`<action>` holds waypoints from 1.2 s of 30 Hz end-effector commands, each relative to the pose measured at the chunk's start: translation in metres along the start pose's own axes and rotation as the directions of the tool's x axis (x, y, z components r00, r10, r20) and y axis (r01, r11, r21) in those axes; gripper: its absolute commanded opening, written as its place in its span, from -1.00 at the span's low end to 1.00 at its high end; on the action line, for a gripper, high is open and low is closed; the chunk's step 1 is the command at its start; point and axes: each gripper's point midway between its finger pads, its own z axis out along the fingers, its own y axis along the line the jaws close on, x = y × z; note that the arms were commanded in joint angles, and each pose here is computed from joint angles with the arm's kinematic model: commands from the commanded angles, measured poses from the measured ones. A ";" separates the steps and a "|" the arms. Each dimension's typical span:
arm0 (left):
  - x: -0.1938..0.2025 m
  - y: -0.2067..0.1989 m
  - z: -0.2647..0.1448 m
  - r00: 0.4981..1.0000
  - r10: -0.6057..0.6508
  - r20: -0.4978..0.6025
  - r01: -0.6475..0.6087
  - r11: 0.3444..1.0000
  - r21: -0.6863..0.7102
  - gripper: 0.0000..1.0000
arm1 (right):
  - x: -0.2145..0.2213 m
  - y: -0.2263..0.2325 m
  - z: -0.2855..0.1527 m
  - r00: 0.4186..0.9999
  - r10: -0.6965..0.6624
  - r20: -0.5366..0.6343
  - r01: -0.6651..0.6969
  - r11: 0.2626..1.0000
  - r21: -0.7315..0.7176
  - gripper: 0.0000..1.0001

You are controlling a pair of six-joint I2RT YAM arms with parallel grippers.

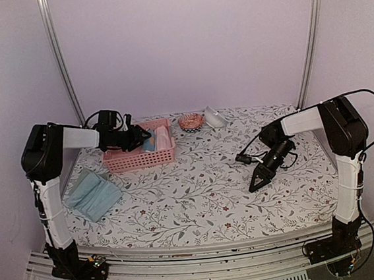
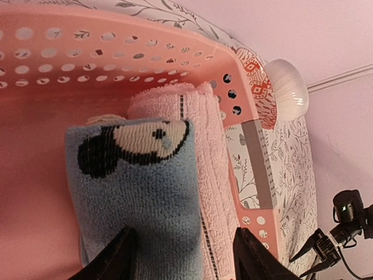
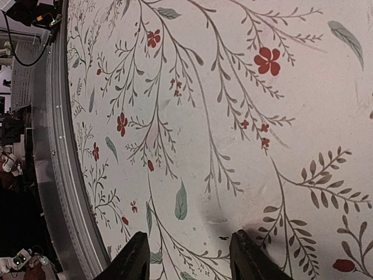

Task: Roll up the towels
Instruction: Adjust the towel in the bin, then reset both arms

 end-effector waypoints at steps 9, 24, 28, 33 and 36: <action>-0.003 0.018 -0.018 1.000 -0.004 -0.003 0.004 0.986 -0.164 0.22 | 0.003 -0.010 -0.001 0.999 -0.011 -0.036 0.013 0.998 0.061 -0.02; -0.072 -0.096 -0.129 0.925 0.363 0.113 -0.328 0.913 -0.243 0.97 | -0.111 0.003 -0.312 0.796 -0.323 0.511 -0.159 0.704 0.693 0.42; -0.076 -0.127 -0.161 0.818 0.559 0.133 -0.492 0.801 -0.342 0.97 | -0.104 0.005 -0.379 0.638 -0.361 0.680 -0.403 0.596 0.695 0.98; -0.065 -0.134 -0.183 0.690 0.713 0.125 -0.604 0.662 -0.444 0.97 | -0.092 0.016 -0.404 0.552 -0.431 0.714 -0.510 0.502 0.698 0.98; -0.061 -0.138 -0.195 0.650 0.745 0.151 -0.625 0.637 -0.451 0.97 | -0.086 0.026 -0.403 0.528 -0.456 0.716 -0.512 0.503 0.697 0.98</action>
